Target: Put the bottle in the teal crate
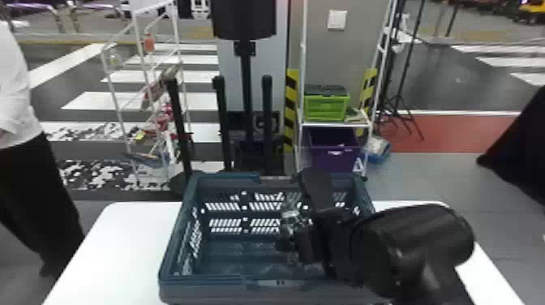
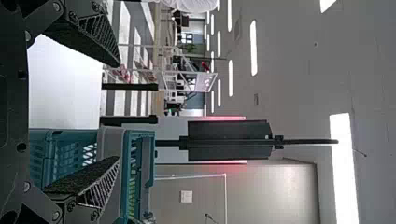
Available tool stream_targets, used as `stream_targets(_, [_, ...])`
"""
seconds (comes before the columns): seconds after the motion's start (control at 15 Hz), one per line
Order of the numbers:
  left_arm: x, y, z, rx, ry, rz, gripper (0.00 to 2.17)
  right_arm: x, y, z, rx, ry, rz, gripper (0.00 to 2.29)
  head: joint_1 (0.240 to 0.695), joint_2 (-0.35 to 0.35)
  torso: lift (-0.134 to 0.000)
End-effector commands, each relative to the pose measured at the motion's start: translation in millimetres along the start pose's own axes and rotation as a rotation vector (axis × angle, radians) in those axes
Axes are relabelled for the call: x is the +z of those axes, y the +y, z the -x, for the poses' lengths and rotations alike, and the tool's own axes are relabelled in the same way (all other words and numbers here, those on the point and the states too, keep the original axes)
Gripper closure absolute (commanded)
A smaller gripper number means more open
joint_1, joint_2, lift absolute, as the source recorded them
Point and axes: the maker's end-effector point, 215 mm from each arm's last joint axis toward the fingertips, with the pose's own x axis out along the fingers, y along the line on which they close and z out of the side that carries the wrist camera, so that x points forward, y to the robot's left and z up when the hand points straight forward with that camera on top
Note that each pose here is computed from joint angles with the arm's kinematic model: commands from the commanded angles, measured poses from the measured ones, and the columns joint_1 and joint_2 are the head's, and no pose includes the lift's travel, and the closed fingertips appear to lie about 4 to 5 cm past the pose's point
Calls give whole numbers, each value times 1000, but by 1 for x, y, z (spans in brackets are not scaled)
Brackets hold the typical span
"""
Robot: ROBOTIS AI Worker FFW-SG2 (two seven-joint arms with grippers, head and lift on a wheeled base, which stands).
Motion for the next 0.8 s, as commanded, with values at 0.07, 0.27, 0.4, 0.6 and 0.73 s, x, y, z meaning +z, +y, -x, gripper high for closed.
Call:
stream_targets(0.07, [-1, 3, 0, 5, 1, -3, 194, -17, -2, -21, -7, 59, 9, 2037, 499, 0, 0])
stream_targets(0.27, [-1, 5, -2, 8, 1, -1, 194, -15, -7, -35, -8, 66, 4, 2037, 499, 0, 0])
stream_targets(0.4, [-2, 6, -3, 10, 1, -1, 194, -10, -13, -45, -14, 62, -1, 2017, 499, 0, 0])
stream_targets(0.6, [-2, 8, -5, 13, 1, 1, 194, -5, -16, -57, -1, 66, -9, 1970, 499, 0, 0])
stream_targets(0.73, [-3, 9, -7, 15, 2, 3, 194, -9, -18, -63, -4, 92, -3, 1970, 499, 0, 0])
